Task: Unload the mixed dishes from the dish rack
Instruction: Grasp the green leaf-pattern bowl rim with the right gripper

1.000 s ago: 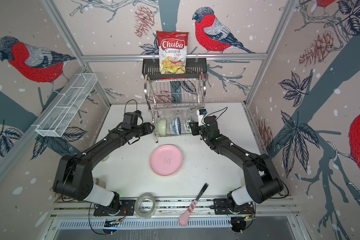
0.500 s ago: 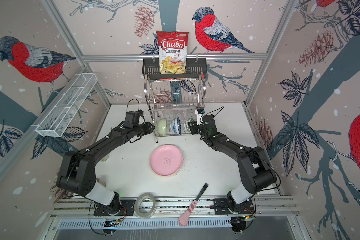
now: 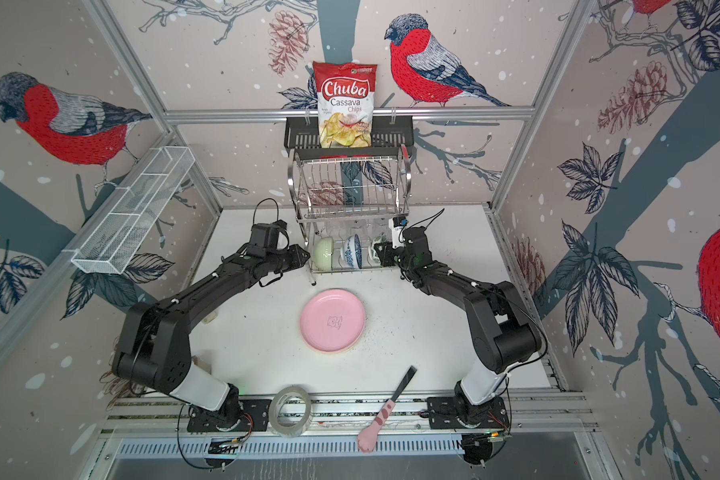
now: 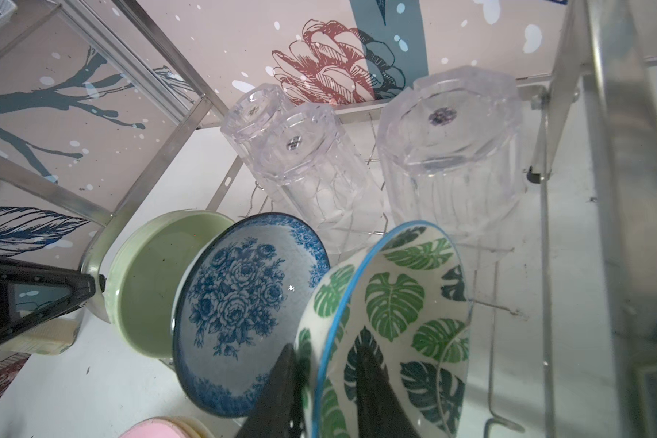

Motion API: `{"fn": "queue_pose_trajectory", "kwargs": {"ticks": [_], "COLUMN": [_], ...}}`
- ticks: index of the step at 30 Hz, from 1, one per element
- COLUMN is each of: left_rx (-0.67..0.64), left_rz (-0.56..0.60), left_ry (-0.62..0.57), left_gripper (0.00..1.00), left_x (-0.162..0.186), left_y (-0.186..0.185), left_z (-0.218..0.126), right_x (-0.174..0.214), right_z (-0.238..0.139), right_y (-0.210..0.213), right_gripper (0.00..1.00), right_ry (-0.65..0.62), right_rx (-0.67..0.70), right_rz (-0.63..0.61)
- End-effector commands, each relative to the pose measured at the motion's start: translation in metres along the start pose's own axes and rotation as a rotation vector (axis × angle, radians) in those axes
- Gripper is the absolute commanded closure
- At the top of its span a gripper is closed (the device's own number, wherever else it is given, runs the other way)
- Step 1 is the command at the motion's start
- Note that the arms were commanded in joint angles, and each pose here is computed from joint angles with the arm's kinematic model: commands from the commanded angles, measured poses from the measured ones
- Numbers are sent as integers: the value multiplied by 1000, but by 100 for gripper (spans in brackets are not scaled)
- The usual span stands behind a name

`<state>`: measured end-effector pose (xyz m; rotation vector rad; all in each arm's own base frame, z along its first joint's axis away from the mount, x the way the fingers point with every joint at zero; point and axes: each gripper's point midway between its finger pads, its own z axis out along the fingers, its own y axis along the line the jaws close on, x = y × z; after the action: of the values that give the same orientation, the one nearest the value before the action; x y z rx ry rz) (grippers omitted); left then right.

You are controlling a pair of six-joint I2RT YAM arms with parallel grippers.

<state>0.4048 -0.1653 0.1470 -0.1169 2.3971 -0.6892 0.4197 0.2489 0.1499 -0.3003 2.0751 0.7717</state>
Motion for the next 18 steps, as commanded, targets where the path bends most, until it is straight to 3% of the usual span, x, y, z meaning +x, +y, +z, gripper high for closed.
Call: {"fn": "queue_pose_trajectory", "kwargs": {"ticks": [1, 18], "left_rx": [-54, -60], "left_rz": [5, -1], "left_ry": [18, 50], "left_gripper": [73, 73], "left_x": [6, 13], "left_y": [12, 15], "left_z": [0, 5], "right_x": [0, 24], "right_z": [4, 15], "right_y": [3, -22], "right_gripper": [75, 86], "right_ry": [-1, 42], "right_rx": [-37, -125], "right_rz": [31, 223]}}
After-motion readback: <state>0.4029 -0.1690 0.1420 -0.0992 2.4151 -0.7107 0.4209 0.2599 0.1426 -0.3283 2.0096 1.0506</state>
